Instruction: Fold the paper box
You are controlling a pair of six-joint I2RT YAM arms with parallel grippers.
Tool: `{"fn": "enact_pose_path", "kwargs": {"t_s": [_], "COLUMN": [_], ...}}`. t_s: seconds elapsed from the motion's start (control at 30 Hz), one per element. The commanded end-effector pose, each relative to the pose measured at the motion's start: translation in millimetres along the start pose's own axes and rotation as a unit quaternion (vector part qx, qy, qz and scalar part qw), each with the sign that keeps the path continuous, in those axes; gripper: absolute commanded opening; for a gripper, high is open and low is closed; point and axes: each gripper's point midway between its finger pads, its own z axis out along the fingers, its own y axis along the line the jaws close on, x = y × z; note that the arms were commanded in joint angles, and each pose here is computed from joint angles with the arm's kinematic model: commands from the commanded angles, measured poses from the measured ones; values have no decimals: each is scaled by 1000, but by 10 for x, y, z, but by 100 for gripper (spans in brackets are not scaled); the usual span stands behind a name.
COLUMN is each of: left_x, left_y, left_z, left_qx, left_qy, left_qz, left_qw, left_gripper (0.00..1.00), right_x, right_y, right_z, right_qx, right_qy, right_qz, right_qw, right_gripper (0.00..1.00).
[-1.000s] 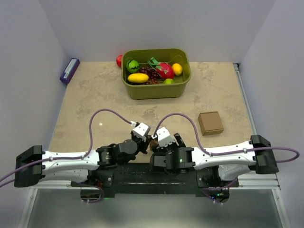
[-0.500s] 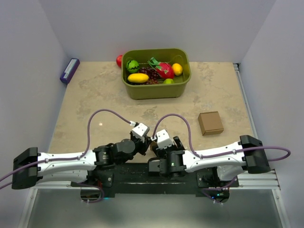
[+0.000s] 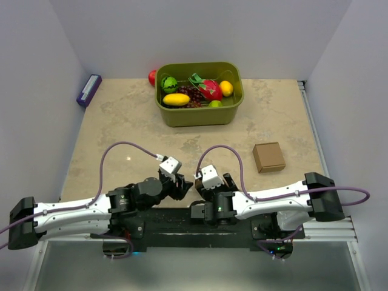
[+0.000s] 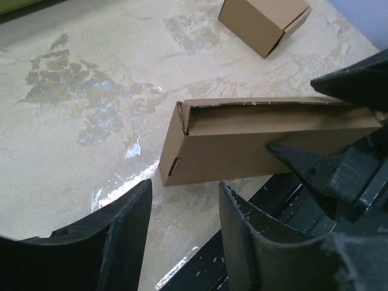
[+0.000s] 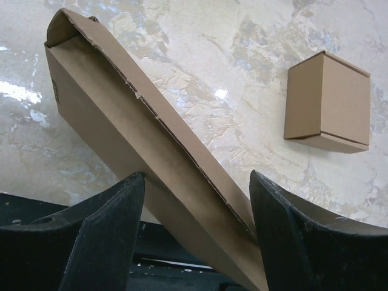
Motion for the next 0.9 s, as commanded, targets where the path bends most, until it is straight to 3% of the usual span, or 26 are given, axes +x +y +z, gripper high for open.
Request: {"fn": "enact_pose_path", "kwargs": {"t_s": [0.0,0.13,0.43,0.87], "left_x": [-381,-597,-814,-501], "left_y": [25,53,17,21], "left_z": [7,84,364,622], "left_qx": [2,-3,19,39], "left_qy": [-40,-55,-67,-39], "left_qz": [-74,-111,-150,-166], "left_qw": [996,992,986,985], "left_gripper": [56,67,71,71], "right_x": [79,88,86,98], "right_y": [3,19,16,35], "right_z": [20,23,21,10], "right_qx": [-4,-7,-8,-6], "right_qy": [5,7,8,15], "right_qz": [42,43,42,35], "right_qw": [999,999,999,999], "right_gripper": [72,72,73,73]}}
